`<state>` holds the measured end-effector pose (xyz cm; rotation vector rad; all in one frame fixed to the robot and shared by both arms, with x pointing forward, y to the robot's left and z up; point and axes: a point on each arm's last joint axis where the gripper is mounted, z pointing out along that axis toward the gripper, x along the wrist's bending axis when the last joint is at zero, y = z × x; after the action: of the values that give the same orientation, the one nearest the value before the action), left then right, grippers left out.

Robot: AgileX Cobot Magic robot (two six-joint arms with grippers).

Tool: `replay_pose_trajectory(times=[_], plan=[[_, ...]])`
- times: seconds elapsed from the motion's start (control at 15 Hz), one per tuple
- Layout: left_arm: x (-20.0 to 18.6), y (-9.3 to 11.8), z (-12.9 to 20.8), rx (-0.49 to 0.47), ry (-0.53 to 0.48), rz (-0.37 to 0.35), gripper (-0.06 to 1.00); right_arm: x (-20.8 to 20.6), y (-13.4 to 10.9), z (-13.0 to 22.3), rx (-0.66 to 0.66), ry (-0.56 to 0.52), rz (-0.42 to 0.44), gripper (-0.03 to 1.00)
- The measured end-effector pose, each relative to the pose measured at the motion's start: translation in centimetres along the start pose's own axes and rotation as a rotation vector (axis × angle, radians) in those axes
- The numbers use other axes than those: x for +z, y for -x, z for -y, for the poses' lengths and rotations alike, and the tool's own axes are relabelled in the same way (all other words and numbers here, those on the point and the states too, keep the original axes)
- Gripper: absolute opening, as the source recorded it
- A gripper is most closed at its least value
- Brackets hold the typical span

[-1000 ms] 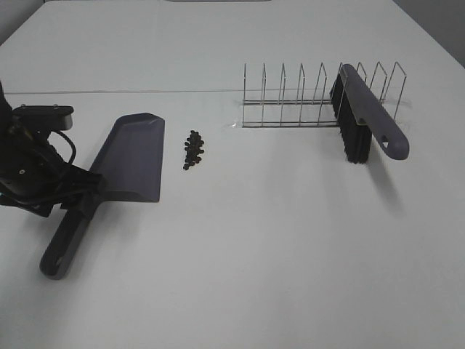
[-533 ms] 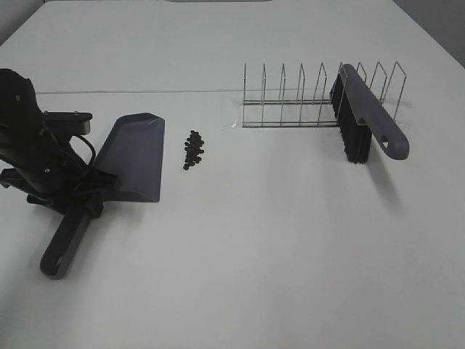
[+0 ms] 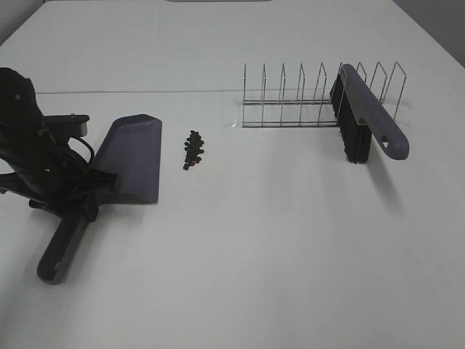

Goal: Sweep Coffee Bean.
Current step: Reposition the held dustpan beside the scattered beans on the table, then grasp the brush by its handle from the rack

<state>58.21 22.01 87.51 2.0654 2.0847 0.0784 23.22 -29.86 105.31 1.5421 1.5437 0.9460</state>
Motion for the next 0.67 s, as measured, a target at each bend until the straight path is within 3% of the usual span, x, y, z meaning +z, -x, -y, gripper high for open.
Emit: replay_pose_trajectory(times=[0.13,0.33,0.67], plan=[[-1.7,0.0,0.2,0.015,-0.014,-0.009,0.36,0.0,0.0,0.0,0.0,0.0,0.0,0.68],[-7.4,0.5,-0.2,0.022,0.12,0.023,0.36,0.0,0.0,-0.1,0.0,0.006,0.0,0.68],[-12.1,0.8,0.0,0.029,0.246,0.054,0.36,1.3,-0.1,-3.6,0.016,0.154,-0.019,0.68]])
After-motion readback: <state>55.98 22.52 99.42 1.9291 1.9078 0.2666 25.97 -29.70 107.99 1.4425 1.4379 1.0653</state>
